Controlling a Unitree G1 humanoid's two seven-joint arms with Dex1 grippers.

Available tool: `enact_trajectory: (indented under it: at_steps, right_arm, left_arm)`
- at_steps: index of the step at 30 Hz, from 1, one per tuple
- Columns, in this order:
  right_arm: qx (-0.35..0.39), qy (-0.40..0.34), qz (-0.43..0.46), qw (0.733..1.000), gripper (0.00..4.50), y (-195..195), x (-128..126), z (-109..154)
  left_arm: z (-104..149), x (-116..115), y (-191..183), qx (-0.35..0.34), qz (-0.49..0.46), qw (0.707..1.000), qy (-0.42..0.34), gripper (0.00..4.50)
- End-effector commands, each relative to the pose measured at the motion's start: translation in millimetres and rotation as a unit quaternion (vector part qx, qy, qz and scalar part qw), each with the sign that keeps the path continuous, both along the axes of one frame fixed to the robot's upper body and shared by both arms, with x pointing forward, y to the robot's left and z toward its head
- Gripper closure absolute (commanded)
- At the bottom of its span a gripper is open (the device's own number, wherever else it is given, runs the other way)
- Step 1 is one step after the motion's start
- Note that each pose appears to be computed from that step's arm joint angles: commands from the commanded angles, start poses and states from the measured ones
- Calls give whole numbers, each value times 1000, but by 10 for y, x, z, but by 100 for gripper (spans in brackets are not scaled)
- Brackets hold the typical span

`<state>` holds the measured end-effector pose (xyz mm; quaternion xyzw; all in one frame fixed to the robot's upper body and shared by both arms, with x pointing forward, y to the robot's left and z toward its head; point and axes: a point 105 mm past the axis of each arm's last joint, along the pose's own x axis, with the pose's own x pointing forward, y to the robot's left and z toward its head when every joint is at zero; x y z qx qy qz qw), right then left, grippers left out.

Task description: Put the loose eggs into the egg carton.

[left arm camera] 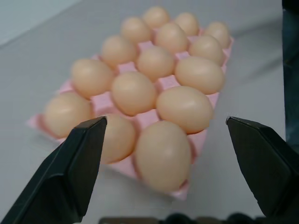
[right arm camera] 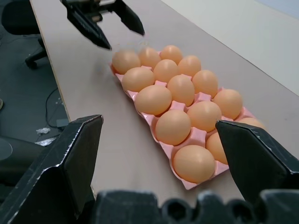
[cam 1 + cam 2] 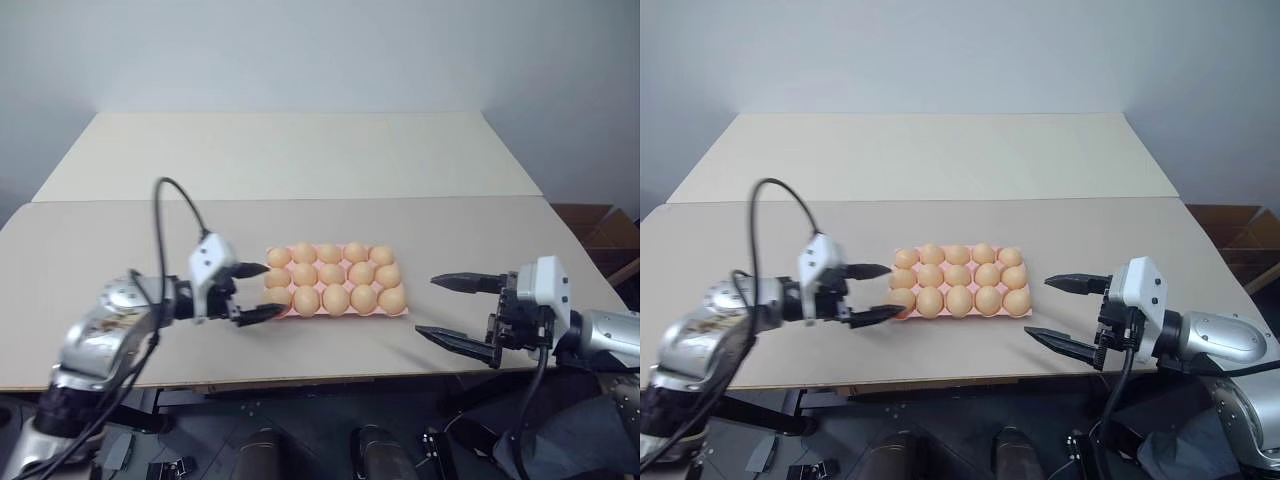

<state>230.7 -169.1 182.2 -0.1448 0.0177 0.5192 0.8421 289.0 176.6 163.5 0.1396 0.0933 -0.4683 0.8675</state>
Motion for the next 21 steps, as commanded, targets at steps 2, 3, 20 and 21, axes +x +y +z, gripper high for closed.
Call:
enact_trajectory:
  at_steps: [2,3,20,21]
  right_arm:
    - [-4,-32,2,999,0,-5,-8,116]
    - [-6,-30,2,1000,0,-10,5,109]
    - [-12,-26,12,1000,0,-70,145,112]
    - [-13,-26,14,999,0,-68,150,114]
  left_arm:
    - [235,-120,476,-7,51,998,-41,3]
    - [238,-178,579,-12,57,998,-36,3]
    - [150,-802,919,-21,101,995,4,3]
    - [162,-813,901,-28,97,995,5,3]
